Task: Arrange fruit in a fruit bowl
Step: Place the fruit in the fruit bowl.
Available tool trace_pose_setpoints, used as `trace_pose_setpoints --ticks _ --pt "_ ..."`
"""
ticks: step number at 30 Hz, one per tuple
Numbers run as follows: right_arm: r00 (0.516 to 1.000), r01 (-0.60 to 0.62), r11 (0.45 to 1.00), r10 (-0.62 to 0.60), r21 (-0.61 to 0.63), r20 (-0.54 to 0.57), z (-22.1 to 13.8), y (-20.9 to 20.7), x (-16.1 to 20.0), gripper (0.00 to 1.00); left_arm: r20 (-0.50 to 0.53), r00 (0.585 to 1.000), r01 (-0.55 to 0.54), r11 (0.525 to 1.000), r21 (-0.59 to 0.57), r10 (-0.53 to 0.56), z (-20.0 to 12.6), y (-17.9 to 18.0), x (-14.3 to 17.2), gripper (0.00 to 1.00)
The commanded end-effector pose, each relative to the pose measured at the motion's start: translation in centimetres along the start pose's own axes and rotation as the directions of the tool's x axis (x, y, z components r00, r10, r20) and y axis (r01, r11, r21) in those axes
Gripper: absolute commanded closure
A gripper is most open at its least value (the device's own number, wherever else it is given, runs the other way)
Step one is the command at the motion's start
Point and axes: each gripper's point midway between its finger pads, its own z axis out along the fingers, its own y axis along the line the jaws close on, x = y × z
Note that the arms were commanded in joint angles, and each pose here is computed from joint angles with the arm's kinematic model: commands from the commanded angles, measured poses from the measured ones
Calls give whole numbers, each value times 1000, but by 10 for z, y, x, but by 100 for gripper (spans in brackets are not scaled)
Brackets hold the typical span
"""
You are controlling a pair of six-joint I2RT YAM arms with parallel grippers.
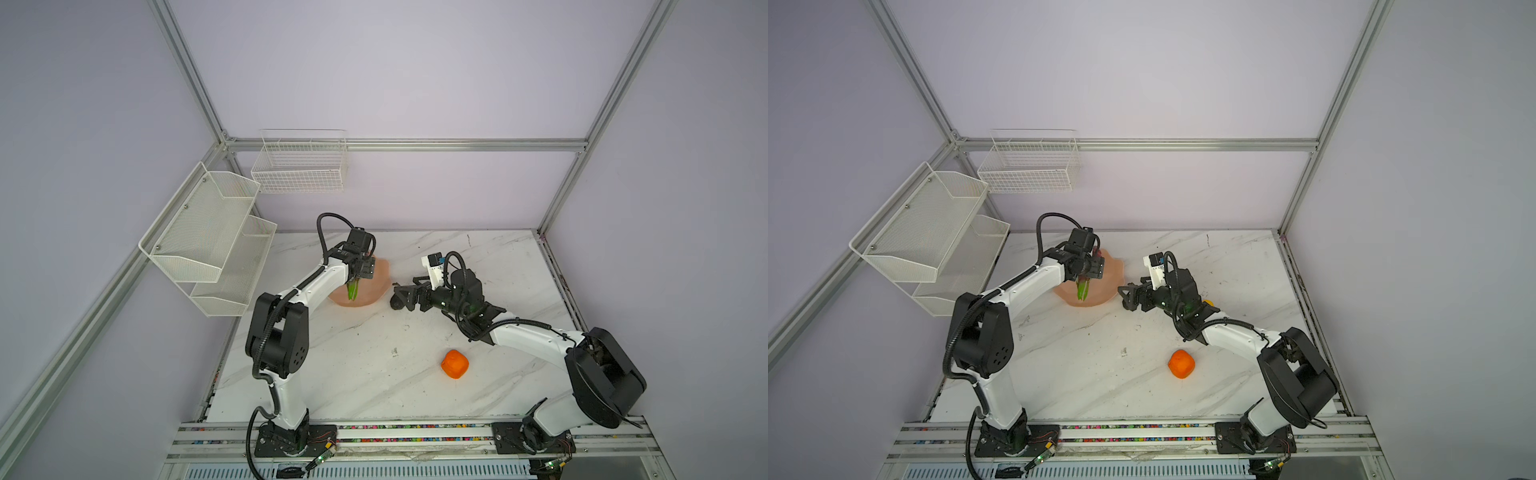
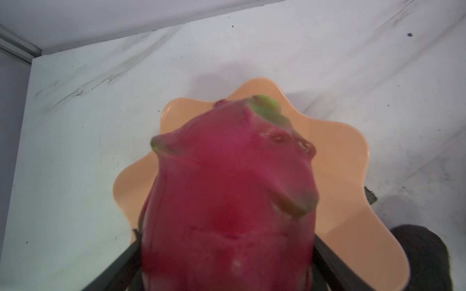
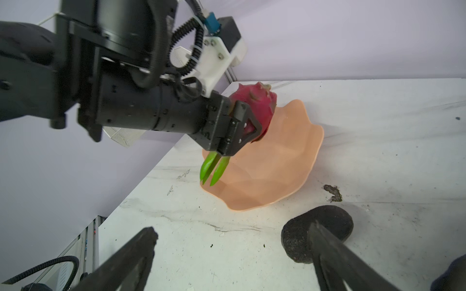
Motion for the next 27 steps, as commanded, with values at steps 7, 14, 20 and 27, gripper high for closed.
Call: trace_pose_setpoints --ticks 7,14,20,27 --pt "1000 9 1000 -8 -27 4 6 0 4 3 49 998 27 999 -29 -26 9 7 -28 17" --pt "1000 9 1000 -9 -18 -2 5 -2 8 3 23 999 34 999 6 -34 23 -2 -17 10" --pt "1000 4 1000 -4 -8 -5 1 -3 10 3 15 999 44 999 21 -44 26 -3 -10 4" --pt "1000 6 1000 -6 5 11 -7 -1 4 3 76 995 60 997 41 -63 5 1 -23 1"
